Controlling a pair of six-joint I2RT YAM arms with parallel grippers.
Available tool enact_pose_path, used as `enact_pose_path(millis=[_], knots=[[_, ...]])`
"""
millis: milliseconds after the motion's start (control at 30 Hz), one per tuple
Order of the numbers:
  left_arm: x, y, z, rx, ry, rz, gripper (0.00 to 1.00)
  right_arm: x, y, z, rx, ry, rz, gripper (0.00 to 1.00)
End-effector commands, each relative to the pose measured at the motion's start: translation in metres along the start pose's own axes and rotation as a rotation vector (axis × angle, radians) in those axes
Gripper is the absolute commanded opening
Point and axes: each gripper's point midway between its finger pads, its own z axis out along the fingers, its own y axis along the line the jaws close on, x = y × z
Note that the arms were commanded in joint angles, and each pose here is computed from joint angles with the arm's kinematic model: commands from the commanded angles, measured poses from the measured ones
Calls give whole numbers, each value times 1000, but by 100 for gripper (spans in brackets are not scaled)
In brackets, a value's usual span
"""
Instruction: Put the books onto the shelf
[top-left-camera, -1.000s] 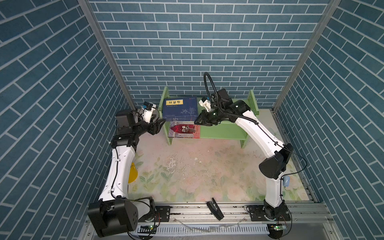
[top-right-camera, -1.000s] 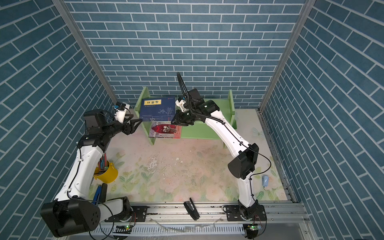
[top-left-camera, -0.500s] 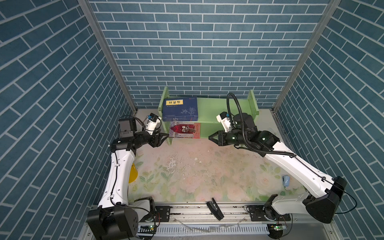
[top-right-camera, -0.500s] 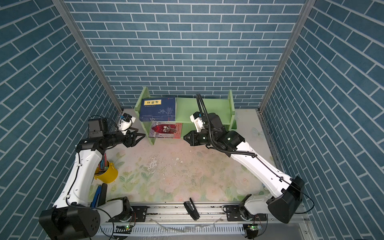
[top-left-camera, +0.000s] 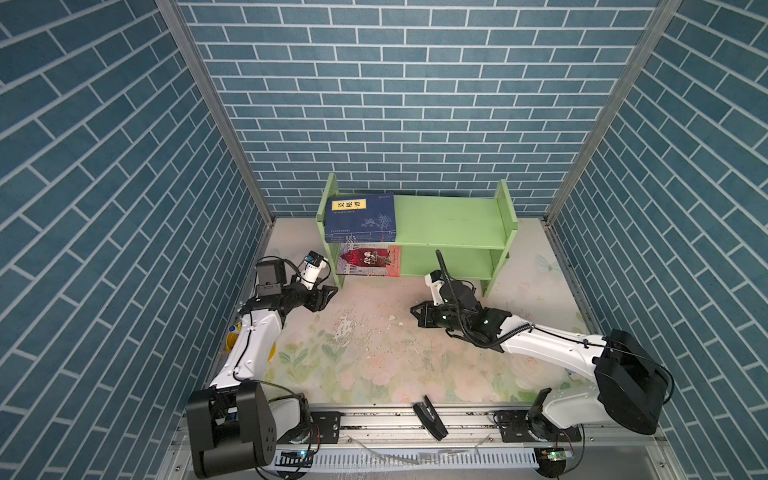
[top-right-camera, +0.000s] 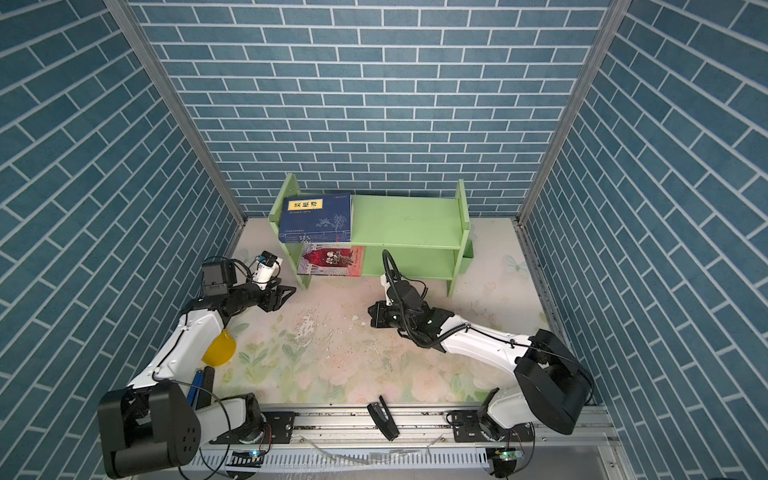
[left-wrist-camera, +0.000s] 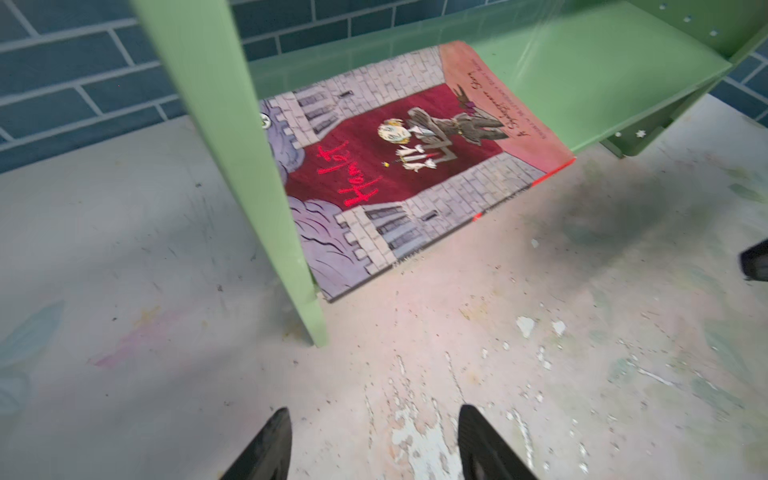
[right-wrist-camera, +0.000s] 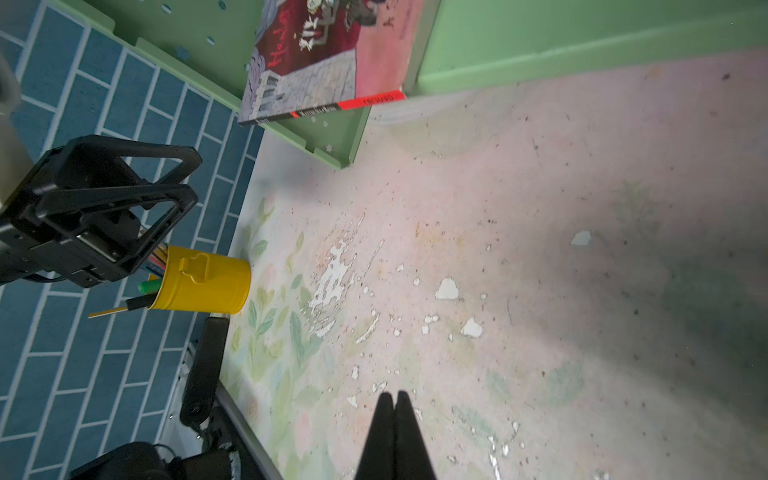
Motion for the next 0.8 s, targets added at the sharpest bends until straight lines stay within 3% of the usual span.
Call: enact_pose_path(millis=[0, 100, 400, 767], knots=[[-12, 25, 10, -92, -76, 40, 65, -23, -3, 3, 72, -163, -141, 0], [-10, 37, 23, -112, -86, 17, 65, -29, -8, 5, 148, -245, -233, 0], [-20, 50, 43, -90, -144, 17, 64, -50, -14, 15, 210, -404, -264, 0], [-21, 39, 48, -2, -125, 45, 63, -65, 0, 38, 215, -423, -322, 0]])
